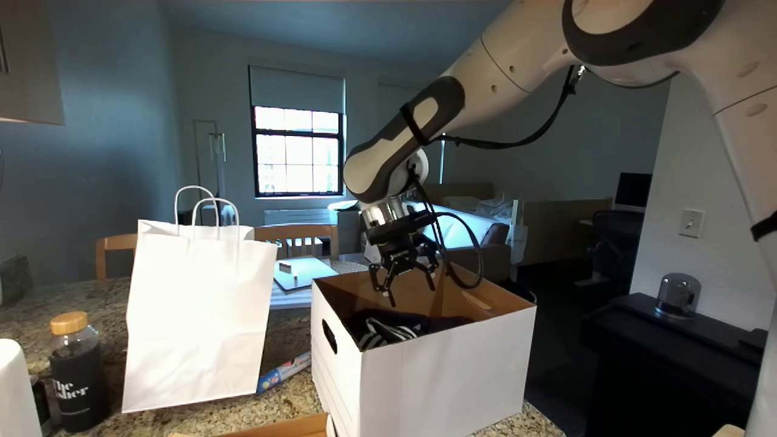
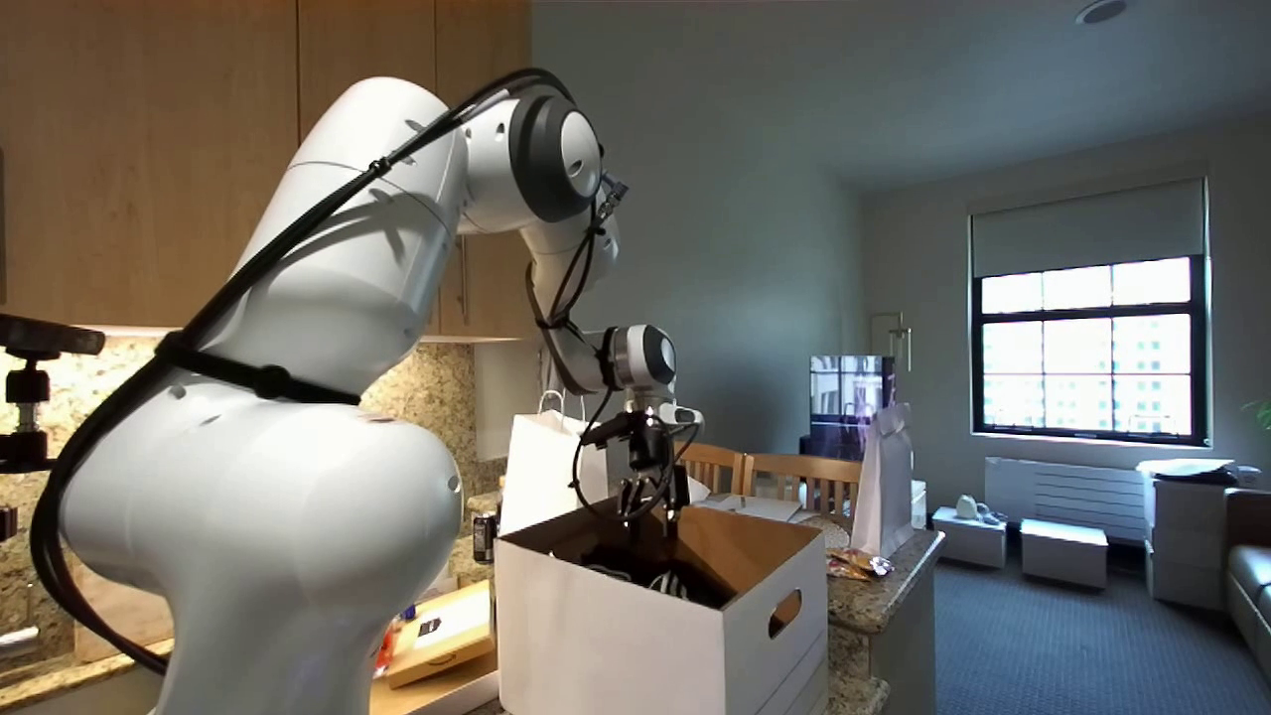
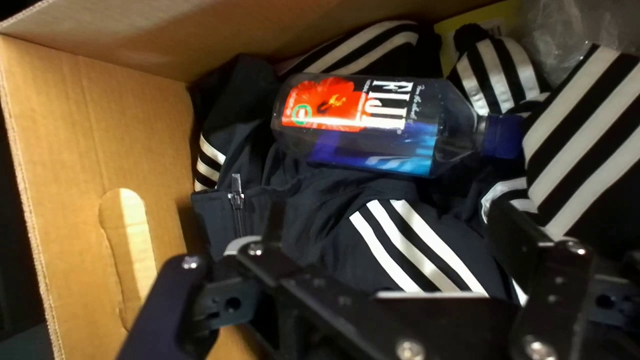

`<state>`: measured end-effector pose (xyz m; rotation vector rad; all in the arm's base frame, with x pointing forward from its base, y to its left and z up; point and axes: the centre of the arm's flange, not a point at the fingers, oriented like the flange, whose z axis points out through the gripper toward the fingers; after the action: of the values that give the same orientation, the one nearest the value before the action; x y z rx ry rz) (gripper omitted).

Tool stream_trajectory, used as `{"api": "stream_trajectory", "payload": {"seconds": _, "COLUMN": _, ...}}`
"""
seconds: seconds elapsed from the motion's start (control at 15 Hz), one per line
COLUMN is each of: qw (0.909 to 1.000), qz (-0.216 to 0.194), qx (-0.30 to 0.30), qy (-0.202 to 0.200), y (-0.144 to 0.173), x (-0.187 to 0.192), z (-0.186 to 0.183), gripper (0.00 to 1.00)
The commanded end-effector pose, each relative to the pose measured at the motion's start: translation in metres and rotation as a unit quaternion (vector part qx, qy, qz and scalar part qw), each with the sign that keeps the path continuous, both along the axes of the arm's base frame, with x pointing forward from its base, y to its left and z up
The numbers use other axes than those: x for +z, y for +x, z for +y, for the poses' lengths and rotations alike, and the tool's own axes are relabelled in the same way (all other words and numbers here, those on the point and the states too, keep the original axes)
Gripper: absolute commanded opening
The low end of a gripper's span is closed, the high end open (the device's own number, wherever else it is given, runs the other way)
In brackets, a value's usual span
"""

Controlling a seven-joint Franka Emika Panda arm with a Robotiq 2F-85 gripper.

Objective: Remove three bottles from the box

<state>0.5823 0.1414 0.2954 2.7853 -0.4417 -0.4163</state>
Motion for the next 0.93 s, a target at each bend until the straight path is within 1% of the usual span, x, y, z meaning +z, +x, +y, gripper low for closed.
{"api": "stream_trajectory", "payload": {"seconds": 0.0, "qw": 0.9998, "qz": -0.007, "qx": -0.016, "qy": 0.012, "y": 0.011, "x": 0.011, "z": 0.001, "gripper": 1.00}}
{"api": "stream_trajectory", "payload": {"seconds": 0.07, "qw": 0.9994, "qz": -0.012, "qx": -0.021, "qy": 0.023, "y": 0.014, "x": 0.016, "z": -0.001, "gripper": 1.00}}
{"api": "stream_trajectory", "payload": {"seconds": 0.13, "qw": 0.9992, "qz": -0.012, "qx": -0.026, "qy": 0.027, "y": 0.017, "x": 0.020, "z": -0.002, "gripper": 1.00}}
{"api": "stream_trajectory", "payload": {"seconds": 0.2, "qw": 0.9989, "qz": -0.021, "qx": -0.029, "qy": 0.028, "y": 0.018, "x": 0.026, "z": -0.001, "gripper": 1.00}}
{"api": "stream_trajectory", "payload": {"seconds": 0.4, "qw": 0.9990, "qz": -0.041, "qx": -0.014, "qy": -0.005, "y": 0.017, "x": 0.043, "z": 0.007, "gripper": 1.00}}
{"api": "stream_trajectory", "payload": {"seconds": 0.6, "qw": 0.9968, "qz": -0.067, "qx": 0.015, "qy": -0.041, "y": 0.019, "x": 0.063, "z": 0.018, "gripper": 1.00}}
{"api": "stream_trajectory", "payload": {"seconds": 0.73, "qw": 0.9948, "qz": -0.083, "qx": 0.024, "qy": -0.053, "y": 0.019, "x": 0.071, "z": 0.026, "gripper": 1.00}}
{"api": "stream_trajectory", "payload": {"seconds": 0.87, "qw": 0.9944, "qz": -0.085, "qx": 0.027, "qy": -0.057, "y": 0.021, "x": 0.078, "z": 0.034, "gripper": 1.00}}
